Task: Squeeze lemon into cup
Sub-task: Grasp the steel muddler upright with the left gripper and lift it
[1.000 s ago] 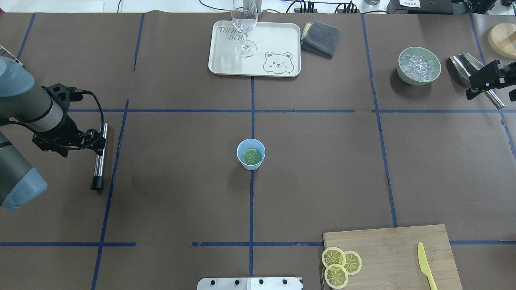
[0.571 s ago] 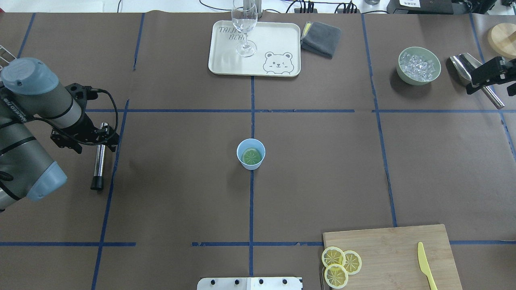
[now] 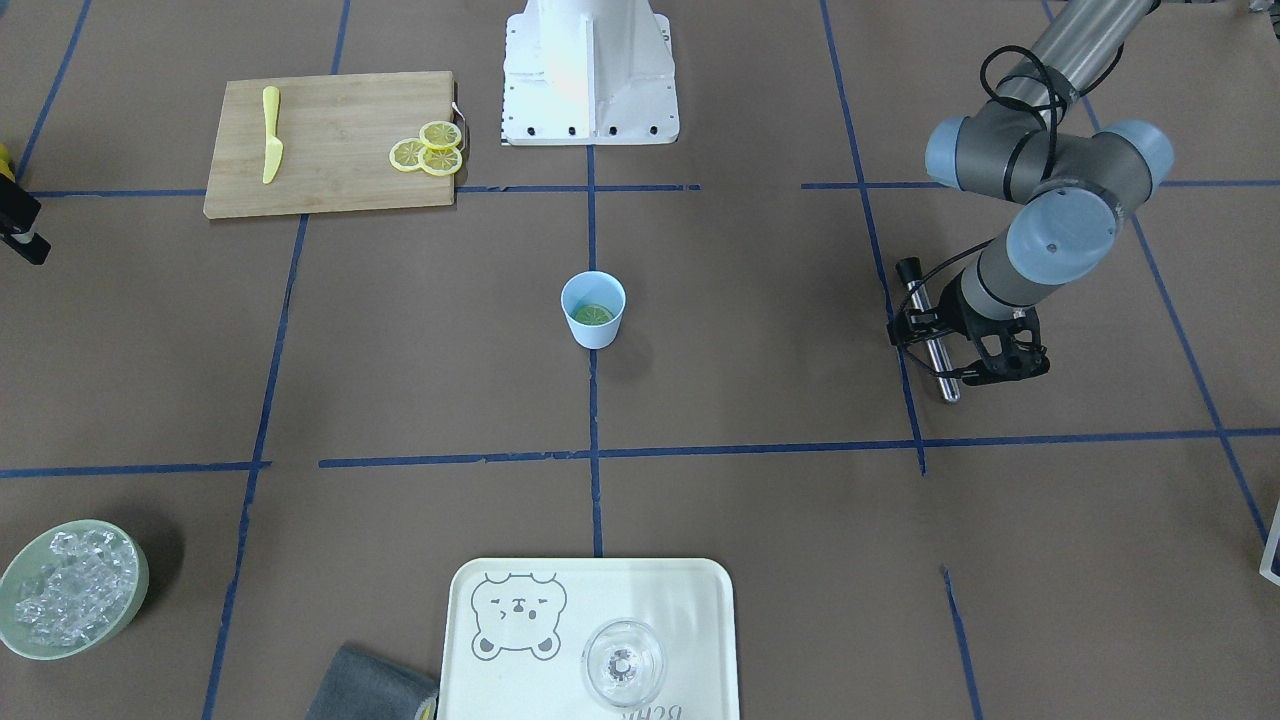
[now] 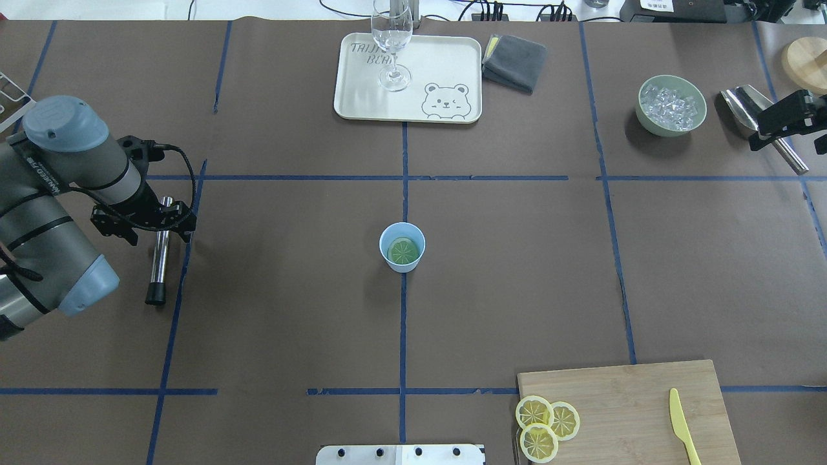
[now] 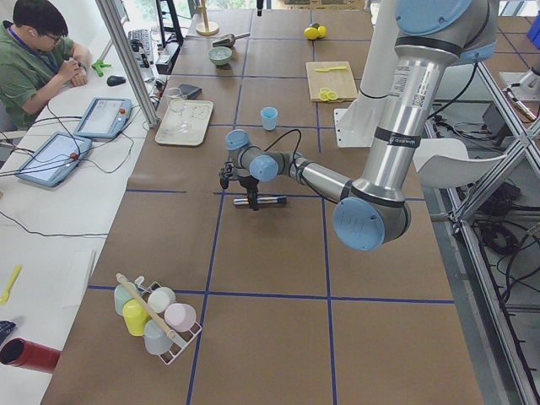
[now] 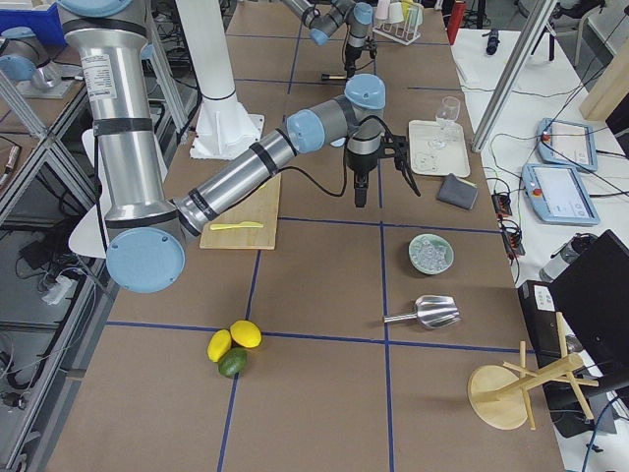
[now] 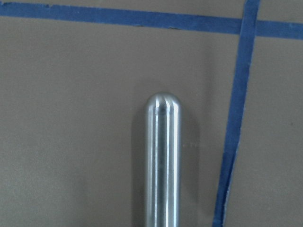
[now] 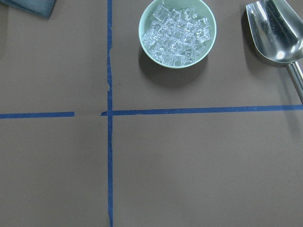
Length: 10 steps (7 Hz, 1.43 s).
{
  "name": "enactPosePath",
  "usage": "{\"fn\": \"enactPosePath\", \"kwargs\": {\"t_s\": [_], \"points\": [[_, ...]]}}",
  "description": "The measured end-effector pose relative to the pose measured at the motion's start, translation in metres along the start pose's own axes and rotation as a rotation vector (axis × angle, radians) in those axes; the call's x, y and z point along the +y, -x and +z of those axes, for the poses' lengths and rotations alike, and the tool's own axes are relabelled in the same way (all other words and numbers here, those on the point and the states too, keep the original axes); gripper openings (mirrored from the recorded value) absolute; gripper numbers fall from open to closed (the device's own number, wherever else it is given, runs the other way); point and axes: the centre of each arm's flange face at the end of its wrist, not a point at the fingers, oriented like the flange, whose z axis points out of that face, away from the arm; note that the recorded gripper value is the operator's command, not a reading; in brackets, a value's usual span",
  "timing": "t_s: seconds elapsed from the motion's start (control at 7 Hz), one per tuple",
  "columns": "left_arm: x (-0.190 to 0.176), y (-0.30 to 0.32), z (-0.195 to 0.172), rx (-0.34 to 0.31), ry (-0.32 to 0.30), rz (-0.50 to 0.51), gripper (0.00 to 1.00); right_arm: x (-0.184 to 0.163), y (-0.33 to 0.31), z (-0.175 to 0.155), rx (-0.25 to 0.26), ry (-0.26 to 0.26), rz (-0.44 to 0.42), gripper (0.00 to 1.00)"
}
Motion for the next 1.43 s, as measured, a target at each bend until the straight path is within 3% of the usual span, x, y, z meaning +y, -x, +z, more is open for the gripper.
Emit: {"fn": "enactPosePath", "kwargs": {"t_s": [0.14, 0.29, 0.86, 1.0, 1.14, 1.43], "points": [[-0.001, 0.001, 0.001, -0.001, 0.0, 0.0, 0.21, 0.001, -0.001, 0.0, -0.001, 0.002, 0.001, 1.0], [-0.001, 0.001, 0.002, 0.0, 0.0, -0.001, 0.0, 0.002, -0.002, 0.001, -0.002, 0.005, 0.003, 1.0], [-0.001, -0.004, -0.01, 0.012, -0.022, 0.008, 0.0, 0.005, -0.005, 0.002, -0.001, 0.009, 0.007, 1.0], [0.001, -0.01, -0.03, 0.019, -0.072, 0.024, 0.0, 0.005, -0.006, 0.0, -0.004, 0.007, 0.009, 1.0], [0.005, -0.028, -0.063, 0.031, -0.166, 0.057, 0.0, 0.005, -0.009, -0.001, -0.009, 0.008, 0.013, 1.0], [0.016, -0.084, -0.133, 0.07, -0.401, 0.062, 0.0, 0.007, -0.016, -0.001, -0.013, 0.015, 0.022, 1.0]]}}
